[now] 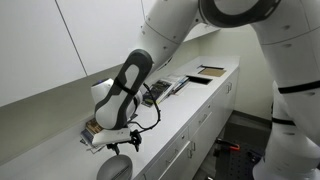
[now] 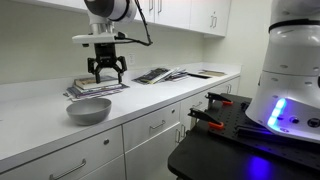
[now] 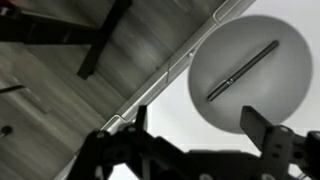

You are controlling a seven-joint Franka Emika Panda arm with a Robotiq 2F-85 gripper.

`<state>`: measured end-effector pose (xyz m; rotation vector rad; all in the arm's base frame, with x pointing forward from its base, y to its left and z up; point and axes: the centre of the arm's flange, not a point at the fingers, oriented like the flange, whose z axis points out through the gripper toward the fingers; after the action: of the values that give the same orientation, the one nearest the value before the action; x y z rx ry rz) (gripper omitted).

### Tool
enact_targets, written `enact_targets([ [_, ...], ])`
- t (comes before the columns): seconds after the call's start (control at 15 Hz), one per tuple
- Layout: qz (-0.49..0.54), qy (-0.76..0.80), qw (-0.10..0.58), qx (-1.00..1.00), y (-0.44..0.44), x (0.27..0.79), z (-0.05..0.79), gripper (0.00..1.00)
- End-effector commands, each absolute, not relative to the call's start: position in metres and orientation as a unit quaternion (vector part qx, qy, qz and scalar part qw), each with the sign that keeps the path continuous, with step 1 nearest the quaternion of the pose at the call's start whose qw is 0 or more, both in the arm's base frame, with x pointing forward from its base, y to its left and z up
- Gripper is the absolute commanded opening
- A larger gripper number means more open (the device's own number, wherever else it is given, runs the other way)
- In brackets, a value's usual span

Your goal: Put the pen on the counter

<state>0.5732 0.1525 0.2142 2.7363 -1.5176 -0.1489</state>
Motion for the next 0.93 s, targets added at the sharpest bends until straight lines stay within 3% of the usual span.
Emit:
enact_targets([
  [0.0, -0.035, -0.567, -0.019, 0.823, 0.171, 0.598, 0.195, 1.00],
  [0.27, -0.016, -0.648, -0.038, 0.761, 0.190, 0.610, 0.166, 0.97],
  [0.53, 0.006, -0.716, -0.040, 0.697, 0.207, 0.618, 0.133, 0.87],
  [0.67, 0.005, -0.728, -0.033, 0.685, 0.215, 0.620, 0.117, 0.68],
  [0.87, 0.004, -0.730, -0.027, 0.683, 0.226, 0.621, 0.100, 0.51],
])
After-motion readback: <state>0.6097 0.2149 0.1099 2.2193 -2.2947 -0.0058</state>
